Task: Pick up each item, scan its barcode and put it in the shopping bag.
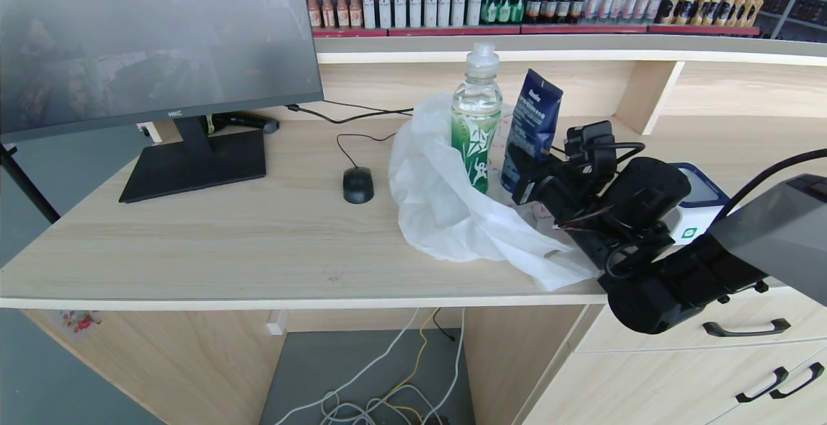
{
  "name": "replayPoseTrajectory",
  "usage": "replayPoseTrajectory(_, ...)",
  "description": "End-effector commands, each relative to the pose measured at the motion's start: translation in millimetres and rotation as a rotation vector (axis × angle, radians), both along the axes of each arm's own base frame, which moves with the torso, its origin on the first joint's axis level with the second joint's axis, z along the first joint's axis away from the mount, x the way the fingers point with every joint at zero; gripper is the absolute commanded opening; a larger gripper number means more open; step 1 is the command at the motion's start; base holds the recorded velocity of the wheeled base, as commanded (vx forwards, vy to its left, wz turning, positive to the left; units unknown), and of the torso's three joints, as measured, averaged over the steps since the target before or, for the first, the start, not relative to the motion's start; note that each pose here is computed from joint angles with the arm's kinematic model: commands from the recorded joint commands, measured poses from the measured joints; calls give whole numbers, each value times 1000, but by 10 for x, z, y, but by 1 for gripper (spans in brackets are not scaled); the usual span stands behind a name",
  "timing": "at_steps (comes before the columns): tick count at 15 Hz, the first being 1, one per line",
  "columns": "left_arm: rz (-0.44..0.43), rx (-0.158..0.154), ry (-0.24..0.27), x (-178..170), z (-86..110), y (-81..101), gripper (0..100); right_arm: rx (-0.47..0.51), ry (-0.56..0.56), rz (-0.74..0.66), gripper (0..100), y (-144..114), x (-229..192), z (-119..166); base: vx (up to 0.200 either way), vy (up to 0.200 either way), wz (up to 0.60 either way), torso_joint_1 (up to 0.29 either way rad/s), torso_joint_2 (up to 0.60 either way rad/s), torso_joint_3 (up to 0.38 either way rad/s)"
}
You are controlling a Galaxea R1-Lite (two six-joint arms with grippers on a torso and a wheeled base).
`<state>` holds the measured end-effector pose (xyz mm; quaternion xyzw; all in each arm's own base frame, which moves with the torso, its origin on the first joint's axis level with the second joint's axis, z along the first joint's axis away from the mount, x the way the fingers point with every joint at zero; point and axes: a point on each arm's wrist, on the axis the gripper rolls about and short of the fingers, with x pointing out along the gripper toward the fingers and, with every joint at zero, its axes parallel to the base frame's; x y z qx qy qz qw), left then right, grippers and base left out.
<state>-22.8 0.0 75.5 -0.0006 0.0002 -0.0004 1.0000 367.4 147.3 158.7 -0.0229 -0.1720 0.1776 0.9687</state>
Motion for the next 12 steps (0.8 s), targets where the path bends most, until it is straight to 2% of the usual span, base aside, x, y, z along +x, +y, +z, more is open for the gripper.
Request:
replayPoseTrajectory(1, -1, 0, 0, 0, 0, 0, 100, -2, 1, -8, 0, -23, 17, -7, 0, 0, 0, 0, 0, 0)
replayPoseTrajectory(2, -1, 0, 0, 0, 0, 0, 100, -1, -1, -9, 0, -29, 19, -6, 0, 0, 0, 0, 0, 0)
replayPoseTrajectory(3, -1, 0, 0, 0, 0, 0, 100, -1, -2, -9, 100, -30, 16, 0, 0, 0, 0, 0, 0, 0)
replayPoseTrajectory(12, -1, 0, 0, 0, 0, 0, 100, 9, -12, -6, 100, -42, -15, 54, 0, 0, 0, 0, 0, 0)
